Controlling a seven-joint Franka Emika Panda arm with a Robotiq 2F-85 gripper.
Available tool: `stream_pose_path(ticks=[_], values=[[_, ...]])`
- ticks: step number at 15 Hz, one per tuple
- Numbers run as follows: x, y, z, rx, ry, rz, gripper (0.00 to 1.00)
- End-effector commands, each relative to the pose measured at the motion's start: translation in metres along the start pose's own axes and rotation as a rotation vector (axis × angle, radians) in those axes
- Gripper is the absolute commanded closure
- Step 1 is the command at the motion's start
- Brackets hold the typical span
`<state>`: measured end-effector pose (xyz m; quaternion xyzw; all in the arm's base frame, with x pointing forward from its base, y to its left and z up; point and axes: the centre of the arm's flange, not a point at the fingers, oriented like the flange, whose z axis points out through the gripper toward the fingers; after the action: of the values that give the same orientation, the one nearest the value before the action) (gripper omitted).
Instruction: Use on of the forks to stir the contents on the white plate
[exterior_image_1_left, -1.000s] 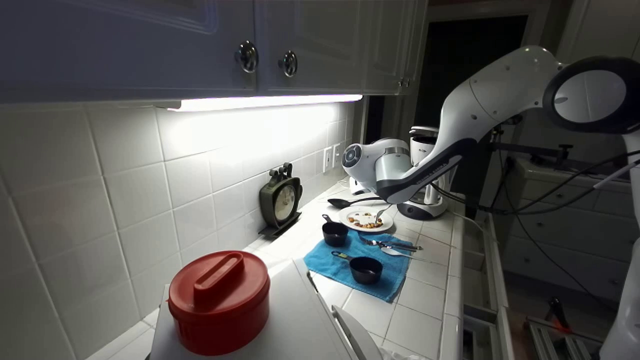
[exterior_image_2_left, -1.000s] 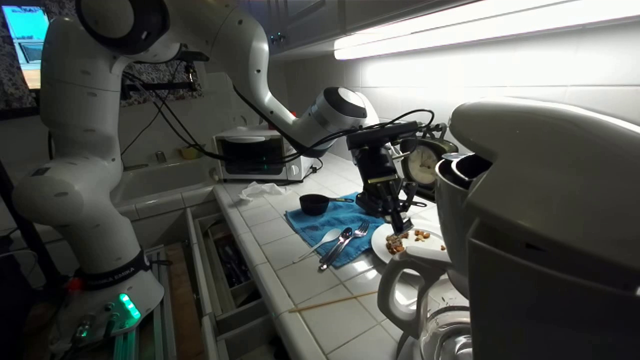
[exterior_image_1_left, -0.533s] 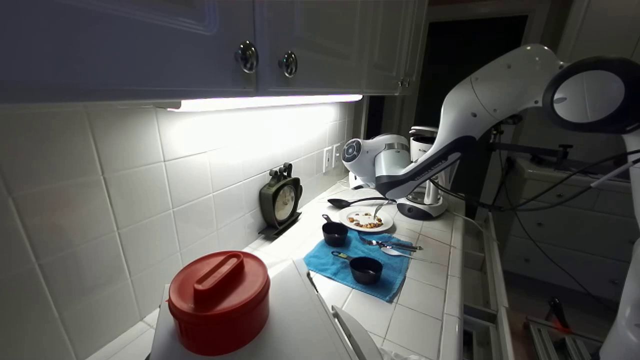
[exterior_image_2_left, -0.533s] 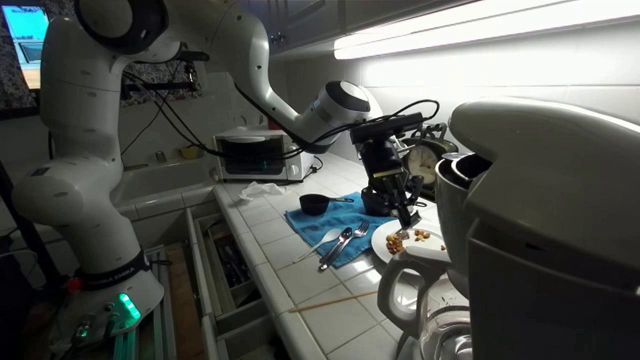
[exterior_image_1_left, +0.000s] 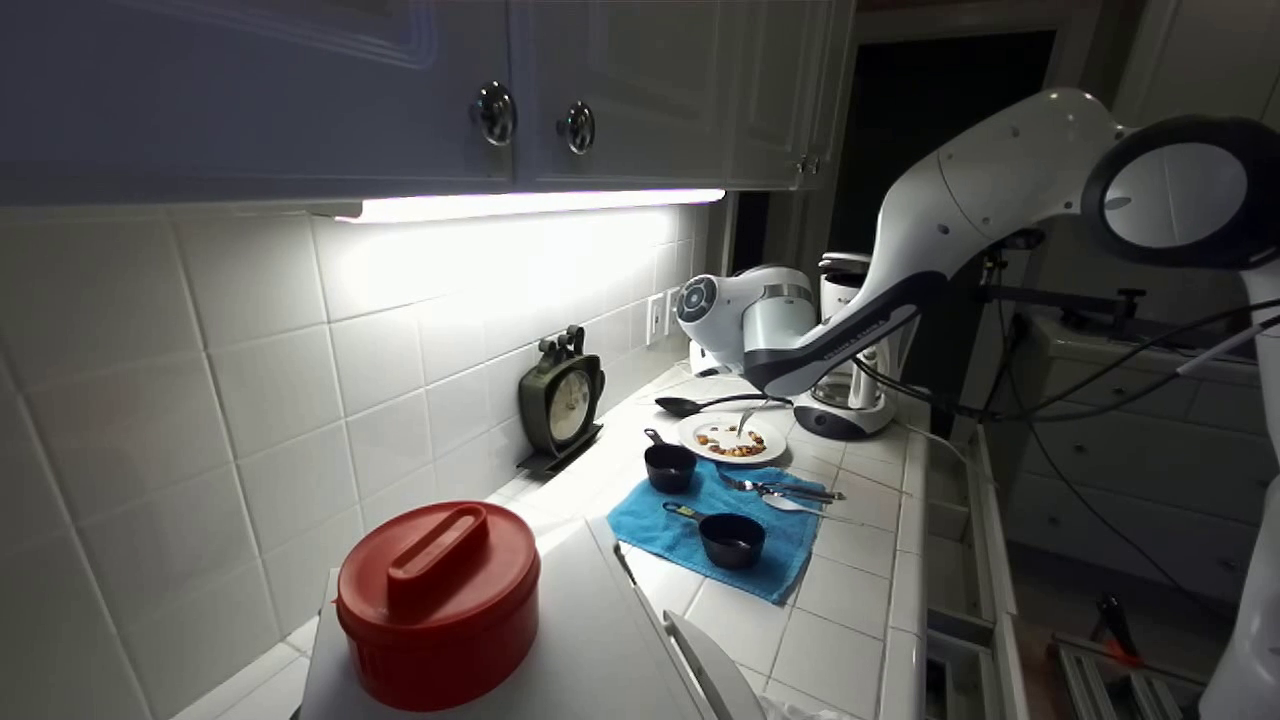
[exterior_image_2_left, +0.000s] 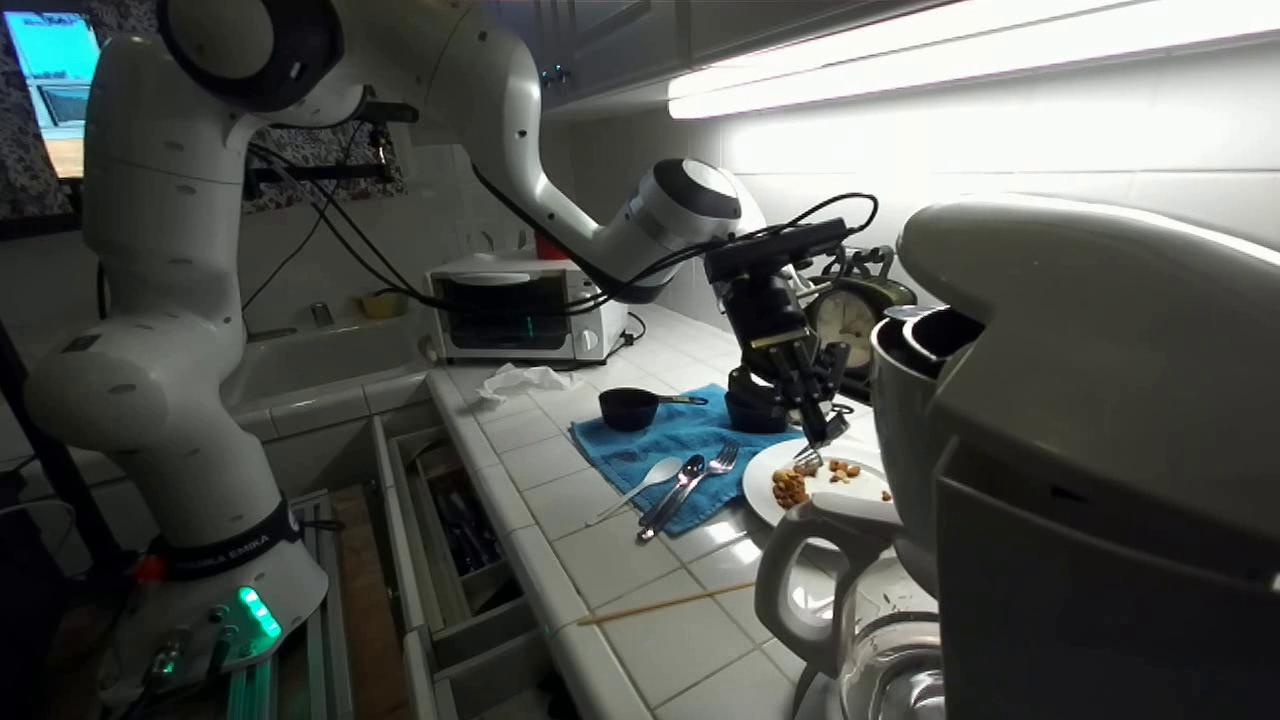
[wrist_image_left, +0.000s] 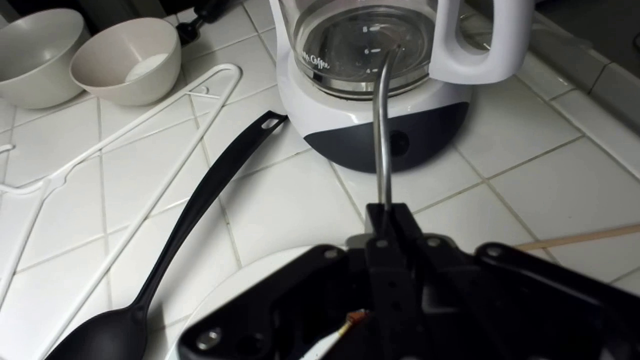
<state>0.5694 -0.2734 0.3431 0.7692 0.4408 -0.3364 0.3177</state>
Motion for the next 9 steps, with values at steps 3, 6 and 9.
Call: stream_pose_path(ticks=[3,6,9], values=[[0.022,0.008,0.003,-0.023,0.000,-0.023,0.96],[0.030,0.006,0.006,-0.019,0.005,-0.038,0.96],[0.025,0.010,0.006,-0.021,0.006,-0.023,0.96]])
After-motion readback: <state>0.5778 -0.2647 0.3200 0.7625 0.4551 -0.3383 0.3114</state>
